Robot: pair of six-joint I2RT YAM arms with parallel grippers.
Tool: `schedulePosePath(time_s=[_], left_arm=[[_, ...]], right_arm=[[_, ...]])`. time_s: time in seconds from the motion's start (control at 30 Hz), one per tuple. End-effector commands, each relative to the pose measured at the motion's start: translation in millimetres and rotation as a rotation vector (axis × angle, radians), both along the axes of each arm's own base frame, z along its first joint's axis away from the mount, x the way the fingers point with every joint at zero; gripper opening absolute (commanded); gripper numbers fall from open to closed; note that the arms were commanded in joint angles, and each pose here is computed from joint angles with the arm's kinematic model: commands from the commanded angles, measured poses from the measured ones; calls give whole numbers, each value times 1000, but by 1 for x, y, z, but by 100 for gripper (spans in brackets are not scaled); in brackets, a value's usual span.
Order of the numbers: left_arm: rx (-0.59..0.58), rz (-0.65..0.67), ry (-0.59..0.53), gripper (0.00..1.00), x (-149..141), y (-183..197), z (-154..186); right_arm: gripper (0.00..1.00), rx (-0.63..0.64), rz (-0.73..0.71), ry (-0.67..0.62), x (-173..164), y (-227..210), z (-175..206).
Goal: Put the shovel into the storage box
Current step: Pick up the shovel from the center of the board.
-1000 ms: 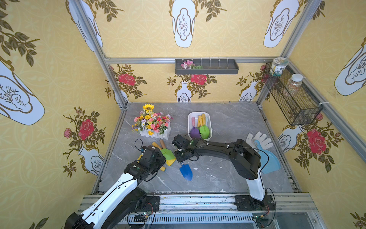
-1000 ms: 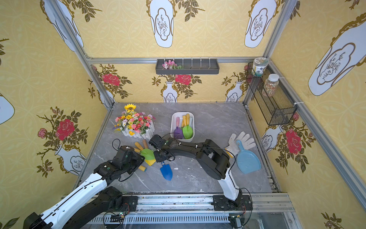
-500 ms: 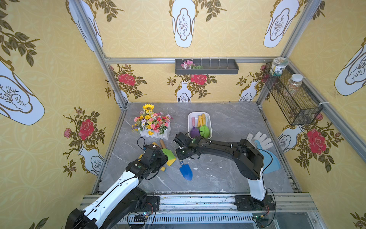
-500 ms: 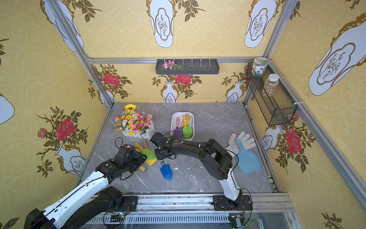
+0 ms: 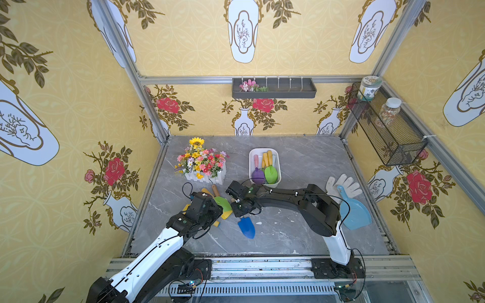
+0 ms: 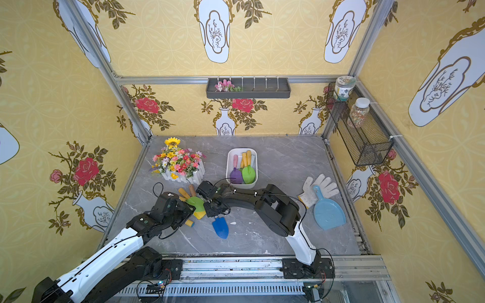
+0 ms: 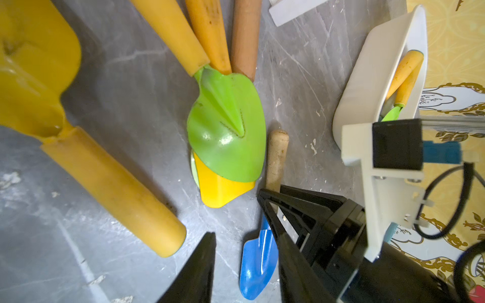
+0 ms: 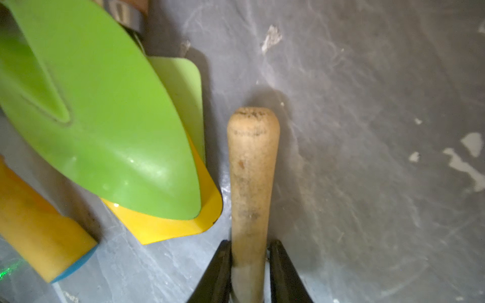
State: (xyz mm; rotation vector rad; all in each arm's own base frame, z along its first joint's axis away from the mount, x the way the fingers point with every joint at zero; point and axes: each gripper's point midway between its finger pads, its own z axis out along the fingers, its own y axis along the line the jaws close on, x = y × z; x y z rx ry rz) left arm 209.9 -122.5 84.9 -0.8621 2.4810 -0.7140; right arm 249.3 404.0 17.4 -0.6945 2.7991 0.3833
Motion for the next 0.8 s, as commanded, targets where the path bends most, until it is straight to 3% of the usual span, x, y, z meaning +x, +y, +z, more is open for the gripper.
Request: schedulePosePath(time_s=[0.0, 0.2, 0.77], left_arm=[[-7, -6, -5, 44, 0, -2, -1], [-12, -13, -5, 44, 1, -3, -1], [-58, -100, -41, 44, 19, -29, 10]], right_arm=[[26, -3, -11, -1, 2, 1, -3], [19, -3, -8, -4, 2, 0, 1], [18, 79, -84, -73, 26, -30, 63]])
